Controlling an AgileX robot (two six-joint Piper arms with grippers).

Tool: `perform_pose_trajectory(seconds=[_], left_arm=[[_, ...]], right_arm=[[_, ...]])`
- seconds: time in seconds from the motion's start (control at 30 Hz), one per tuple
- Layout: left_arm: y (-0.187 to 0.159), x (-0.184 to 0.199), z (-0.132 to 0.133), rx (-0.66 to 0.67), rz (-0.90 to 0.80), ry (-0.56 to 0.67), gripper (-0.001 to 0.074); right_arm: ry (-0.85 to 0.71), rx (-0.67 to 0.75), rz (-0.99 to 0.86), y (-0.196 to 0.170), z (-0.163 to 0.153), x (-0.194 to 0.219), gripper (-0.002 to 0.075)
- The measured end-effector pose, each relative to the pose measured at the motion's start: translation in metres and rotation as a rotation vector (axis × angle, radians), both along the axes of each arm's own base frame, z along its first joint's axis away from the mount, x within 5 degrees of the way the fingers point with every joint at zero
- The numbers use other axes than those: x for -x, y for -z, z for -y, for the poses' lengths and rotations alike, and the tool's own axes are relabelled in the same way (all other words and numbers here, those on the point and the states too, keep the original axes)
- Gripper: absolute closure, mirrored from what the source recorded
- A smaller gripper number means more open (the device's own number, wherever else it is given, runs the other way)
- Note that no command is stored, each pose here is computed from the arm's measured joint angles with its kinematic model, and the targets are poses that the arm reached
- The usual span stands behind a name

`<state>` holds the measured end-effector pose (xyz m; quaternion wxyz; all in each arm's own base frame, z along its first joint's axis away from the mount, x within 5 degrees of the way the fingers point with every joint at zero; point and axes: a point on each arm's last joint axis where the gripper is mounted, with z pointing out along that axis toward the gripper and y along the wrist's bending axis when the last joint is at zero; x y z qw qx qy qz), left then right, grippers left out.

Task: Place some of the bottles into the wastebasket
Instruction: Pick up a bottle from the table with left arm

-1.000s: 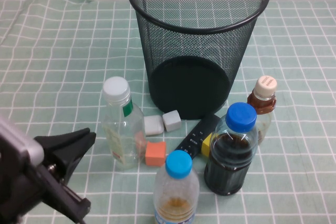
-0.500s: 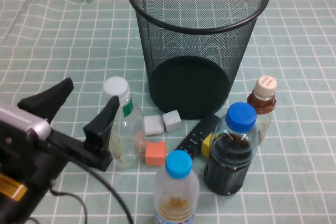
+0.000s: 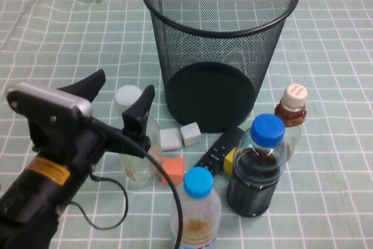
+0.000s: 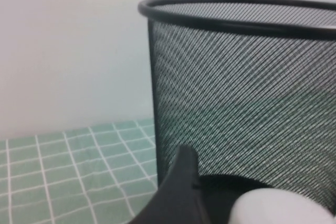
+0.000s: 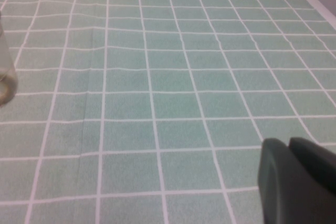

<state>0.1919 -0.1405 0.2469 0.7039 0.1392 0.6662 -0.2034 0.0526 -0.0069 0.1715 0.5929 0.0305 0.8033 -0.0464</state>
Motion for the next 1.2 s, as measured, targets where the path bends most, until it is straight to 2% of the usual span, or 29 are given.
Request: perform_pose_trajectory(seconds=[0.3,0.4,0.53,0.73,0.87,1.0,1.2], left_arm=[[0.018,-0.019,0.005,-0.063,-0.104,-0.022,0.0133],[0.024,-0.021,0.009,-0.09,-0.124,-0.004,0.0201],[0.027,-0.021,0.01,-0.096,-0.135,0.004,0.04],[0.022,-0.021,0.01,-0.147,-0.151,0.009,0.04],[-0.006,-0.019,0.007,-0.23,-0.236,0.021,0.04],[-0.056,-0.019,0.001,-0.243,-0.331,0.101,0.04],[-0.138,-0.029,-0.024,-0.258,-0.42,0.179,0.04]], right_arm=[[0.0,0.0,0.0,0.0,0.0,0.0,0.0734],[0.0,0.0,0.0,0.0,0.0,0.0,0.0734],[0.0,0.0,0.0,0.0,0.0,0.0,0.0734],[0.0,0.0,0.0,0.0,0.0,0.0,0.0734],[0.0,0.0,0.0,0.0,0.0,0.0,0.0734],[0.0,0.0,0.0,0.0,0.0,0.0,0.0734],[0.0,0.0,0.0,0.0,0.0,0.0,0.0734]])
